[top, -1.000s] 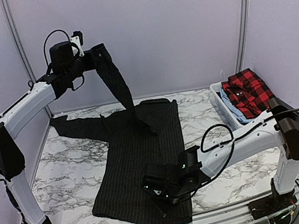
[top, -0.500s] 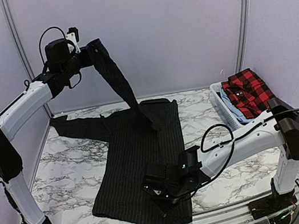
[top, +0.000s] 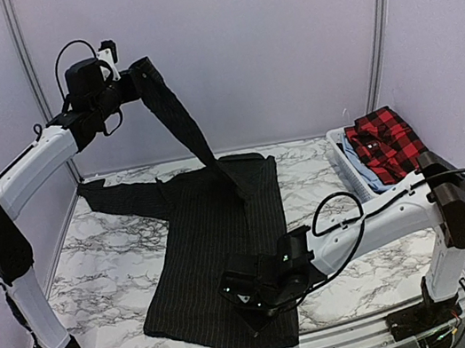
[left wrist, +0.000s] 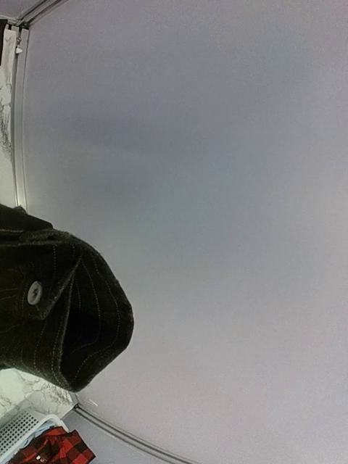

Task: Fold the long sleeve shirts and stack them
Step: Smooth out the 1/3-folded shirt at the center of the board.

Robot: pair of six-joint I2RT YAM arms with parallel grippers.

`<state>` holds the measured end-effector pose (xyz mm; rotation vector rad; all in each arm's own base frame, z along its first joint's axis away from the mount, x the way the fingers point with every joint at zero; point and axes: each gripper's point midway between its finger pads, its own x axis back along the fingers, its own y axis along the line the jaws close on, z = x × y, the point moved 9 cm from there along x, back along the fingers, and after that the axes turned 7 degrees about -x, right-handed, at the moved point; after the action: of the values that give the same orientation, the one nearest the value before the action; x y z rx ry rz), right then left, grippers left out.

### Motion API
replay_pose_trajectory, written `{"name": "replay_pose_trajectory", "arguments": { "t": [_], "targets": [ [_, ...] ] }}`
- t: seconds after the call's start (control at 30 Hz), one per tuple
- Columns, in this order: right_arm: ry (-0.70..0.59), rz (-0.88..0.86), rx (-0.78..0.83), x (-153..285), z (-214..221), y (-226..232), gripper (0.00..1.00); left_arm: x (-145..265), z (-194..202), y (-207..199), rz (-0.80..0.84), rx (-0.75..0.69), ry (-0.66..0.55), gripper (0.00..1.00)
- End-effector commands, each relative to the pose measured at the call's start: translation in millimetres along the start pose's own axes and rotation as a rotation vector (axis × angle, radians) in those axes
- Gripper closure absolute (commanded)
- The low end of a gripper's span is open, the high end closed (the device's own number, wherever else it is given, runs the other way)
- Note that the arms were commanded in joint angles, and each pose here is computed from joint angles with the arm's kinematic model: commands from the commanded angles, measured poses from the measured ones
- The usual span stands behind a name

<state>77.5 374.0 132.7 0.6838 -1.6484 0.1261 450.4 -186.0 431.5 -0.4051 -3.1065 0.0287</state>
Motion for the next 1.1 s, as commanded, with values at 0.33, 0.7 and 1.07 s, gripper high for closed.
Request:
{"name": "replay_pose_trajectory", "arguments": {
  "t": [0.33,0.7,1.07],
  "targets": [
    [-0.031,-0.103,0.029,4.9,-14.7,12.3,0.98,8.2,-8.0,10.9,-0.025,-0.004,-0.037,1.0],
    [-0.158,-0.164,0.02,40.5,-37.1,-1.3,0.53,8.5,19.8,4.6,0.05,0.009,0.022,1.0],
    [-0.549,-0.278,-0.174,111.0,-138.0,-139.5,0.64,17.1,30.9,-7.6,0.208,0.021,0.036,1.0]
  ]
}}
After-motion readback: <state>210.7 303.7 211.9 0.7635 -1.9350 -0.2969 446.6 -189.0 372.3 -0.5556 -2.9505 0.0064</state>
